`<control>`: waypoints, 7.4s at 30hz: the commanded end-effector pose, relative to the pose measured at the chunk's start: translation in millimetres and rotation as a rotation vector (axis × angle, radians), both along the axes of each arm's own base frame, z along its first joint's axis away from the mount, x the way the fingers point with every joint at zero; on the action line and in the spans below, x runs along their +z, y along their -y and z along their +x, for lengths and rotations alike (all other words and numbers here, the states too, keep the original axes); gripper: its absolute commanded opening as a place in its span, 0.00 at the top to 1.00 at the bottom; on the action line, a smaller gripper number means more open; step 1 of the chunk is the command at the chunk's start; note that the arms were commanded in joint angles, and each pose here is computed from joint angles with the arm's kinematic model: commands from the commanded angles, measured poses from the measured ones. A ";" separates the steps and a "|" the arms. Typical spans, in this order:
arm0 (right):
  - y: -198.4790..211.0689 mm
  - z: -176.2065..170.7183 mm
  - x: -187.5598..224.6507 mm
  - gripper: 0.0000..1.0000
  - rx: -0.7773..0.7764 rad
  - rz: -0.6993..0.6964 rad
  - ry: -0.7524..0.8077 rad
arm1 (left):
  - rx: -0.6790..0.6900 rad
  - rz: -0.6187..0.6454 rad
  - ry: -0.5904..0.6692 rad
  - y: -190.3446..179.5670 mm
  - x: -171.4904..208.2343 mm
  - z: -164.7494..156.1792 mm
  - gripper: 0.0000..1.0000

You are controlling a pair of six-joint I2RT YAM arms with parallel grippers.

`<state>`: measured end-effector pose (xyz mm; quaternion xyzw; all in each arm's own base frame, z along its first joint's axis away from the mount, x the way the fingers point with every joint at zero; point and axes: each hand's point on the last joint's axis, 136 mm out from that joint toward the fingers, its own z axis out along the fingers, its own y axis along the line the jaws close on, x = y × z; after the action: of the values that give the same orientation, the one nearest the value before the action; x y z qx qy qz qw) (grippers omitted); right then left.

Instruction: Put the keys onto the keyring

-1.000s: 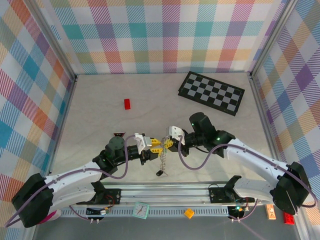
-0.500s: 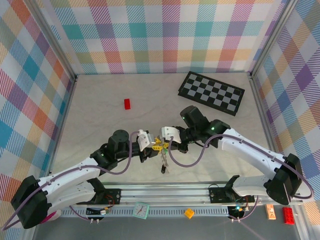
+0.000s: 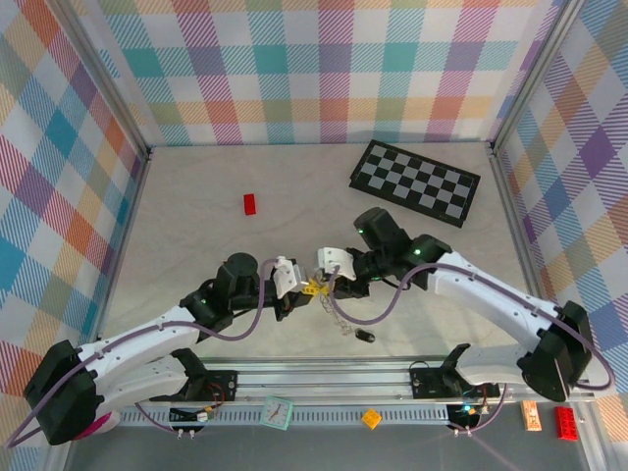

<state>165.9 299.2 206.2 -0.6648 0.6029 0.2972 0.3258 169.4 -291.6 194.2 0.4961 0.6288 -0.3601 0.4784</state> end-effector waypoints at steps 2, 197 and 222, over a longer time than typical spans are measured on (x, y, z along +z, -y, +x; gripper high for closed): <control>-4.5 -4.5 20.5 0.70 -0.009 0.188 -0.094 | -0.027 -0.139 0.082 1.7 27.3 -7.5 1.00; -5.3 -2.9 -11.6 0.73 -0.068 0.168 -0.198 | -0.035 -0.175 0.094 5.9 24.6 -5.3 1.00; -3.0 -10.7 -6.3 1.00 0.020 -0.101 -0.053 | 0.027 0.101 0.050 -2.5 4.1 9.2 0.71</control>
<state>161.9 303.7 196.7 -0.6524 0.6353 0.3018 0.2821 183.1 -287.9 202.0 0.4994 0.6398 -0.3163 0.4912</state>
